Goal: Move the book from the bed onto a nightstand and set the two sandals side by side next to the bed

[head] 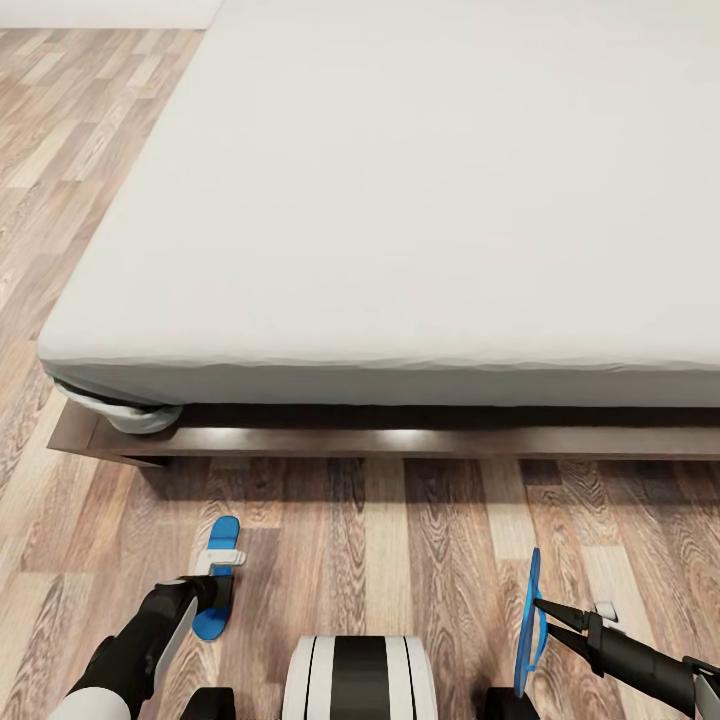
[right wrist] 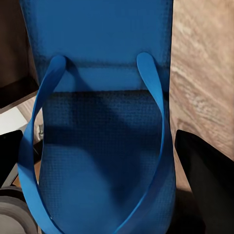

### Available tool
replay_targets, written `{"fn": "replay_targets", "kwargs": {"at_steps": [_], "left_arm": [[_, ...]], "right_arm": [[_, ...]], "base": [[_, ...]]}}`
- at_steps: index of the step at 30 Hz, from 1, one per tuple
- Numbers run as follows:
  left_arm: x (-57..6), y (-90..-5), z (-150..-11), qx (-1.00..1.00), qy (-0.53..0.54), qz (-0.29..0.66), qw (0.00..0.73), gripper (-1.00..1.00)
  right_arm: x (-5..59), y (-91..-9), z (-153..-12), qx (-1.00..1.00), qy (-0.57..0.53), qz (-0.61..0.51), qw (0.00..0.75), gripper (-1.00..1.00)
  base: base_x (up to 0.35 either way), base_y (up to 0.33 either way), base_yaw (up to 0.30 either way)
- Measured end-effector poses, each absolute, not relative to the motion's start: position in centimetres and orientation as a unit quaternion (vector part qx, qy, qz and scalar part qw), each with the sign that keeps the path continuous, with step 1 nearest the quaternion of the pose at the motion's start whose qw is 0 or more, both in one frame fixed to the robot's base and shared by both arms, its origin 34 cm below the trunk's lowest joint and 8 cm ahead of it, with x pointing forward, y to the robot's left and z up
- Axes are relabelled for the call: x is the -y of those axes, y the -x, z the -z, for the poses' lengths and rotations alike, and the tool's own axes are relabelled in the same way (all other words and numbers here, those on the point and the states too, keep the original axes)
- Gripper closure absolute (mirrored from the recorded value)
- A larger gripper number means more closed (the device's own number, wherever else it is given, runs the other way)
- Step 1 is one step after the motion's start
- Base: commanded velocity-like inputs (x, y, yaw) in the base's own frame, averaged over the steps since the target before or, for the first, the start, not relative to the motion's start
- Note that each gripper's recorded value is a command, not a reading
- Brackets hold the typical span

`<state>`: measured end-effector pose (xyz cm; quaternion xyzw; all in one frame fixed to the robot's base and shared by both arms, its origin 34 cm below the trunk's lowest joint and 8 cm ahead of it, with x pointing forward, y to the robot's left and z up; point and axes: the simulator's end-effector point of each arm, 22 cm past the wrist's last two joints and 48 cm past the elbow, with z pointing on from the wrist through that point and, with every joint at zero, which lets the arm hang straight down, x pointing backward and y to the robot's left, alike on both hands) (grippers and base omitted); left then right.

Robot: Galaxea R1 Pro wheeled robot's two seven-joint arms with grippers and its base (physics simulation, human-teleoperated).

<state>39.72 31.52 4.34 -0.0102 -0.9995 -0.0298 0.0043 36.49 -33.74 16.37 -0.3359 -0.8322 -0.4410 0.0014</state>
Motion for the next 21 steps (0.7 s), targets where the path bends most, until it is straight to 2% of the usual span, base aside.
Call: {"fn": "replay_targets", "kwargs": {"at_steps": [6,21], "left_arm": [[-31.5,-41.1,-4.4,0.999,0.012,0.030,-0.028,1.00],[-31.5,-41.2,-4.0,0.999,0.013,0.030,-0.022,1.00]], "right_arm": [[33.7,-36.5,-16.4,0.832,0.336,0.441,0.002,1.00],[33.7,-35.7,-15.6,0.832,0.341,0.437,0.012,1.00]], "base": [[0.000,0.000,0.000],[0.000,0.000,0.000]]}}
